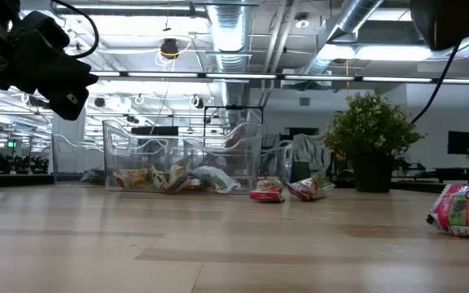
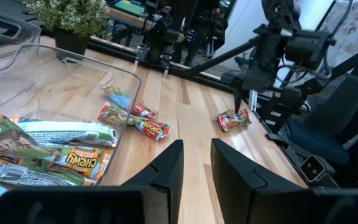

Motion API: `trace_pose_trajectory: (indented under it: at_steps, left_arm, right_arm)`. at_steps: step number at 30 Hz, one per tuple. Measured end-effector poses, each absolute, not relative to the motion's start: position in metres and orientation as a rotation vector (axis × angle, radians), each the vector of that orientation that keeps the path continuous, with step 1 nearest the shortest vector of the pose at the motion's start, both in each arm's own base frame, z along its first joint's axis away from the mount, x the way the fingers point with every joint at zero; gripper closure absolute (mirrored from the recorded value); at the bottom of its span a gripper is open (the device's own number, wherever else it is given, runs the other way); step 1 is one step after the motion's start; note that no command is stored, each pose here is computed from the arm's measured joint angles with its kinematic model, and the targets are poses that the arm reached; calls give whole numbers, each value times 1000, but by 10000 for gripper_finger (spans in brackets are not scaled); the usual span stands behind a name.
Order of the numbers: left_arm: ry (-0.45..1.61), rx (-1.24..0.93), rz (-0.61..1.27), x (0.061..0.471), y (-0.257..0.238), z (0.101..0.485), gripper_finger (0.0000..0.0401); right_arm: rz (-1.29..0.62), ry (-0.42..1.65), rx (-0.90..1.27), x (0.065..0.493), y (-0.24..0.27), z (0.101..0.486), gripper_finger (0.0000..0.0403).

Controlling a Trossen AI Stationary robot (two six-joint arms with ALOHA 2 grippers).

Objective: Pick and place Granola Bars by type
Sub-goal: Put the red granola bar into the top right transparent bin

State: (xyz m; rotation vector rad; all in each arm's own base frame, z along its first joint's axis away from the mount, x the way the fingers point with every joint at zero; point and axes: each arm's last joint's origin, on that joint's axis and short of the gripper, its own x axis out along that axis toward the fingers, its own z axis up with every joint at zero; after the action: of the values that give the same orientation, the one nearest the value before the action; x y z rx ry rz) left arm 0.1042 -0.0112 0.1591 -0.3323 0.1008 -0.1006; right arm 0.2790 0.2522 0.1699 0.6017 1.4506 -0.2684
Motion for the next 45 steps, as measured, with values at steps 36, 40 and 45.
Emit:
trace_pose_trajectory:
  at_steps: [36, 40, 45]
  left_arm:
    - [101, -332, -101, 104, -11, 159, 328]
    - [101, -332, -101, 104, -11, 159, 328]
    - [101, -332, -101, 104, -11, 159, 328]
  right_arm:
    - [-278, 1453, 567, 293, 247, 145, 228]
    - [-272, 1451, 561, 296, 243, 145, 266]
    - [-281, 1445, 571, 301, 237, 145, 311]
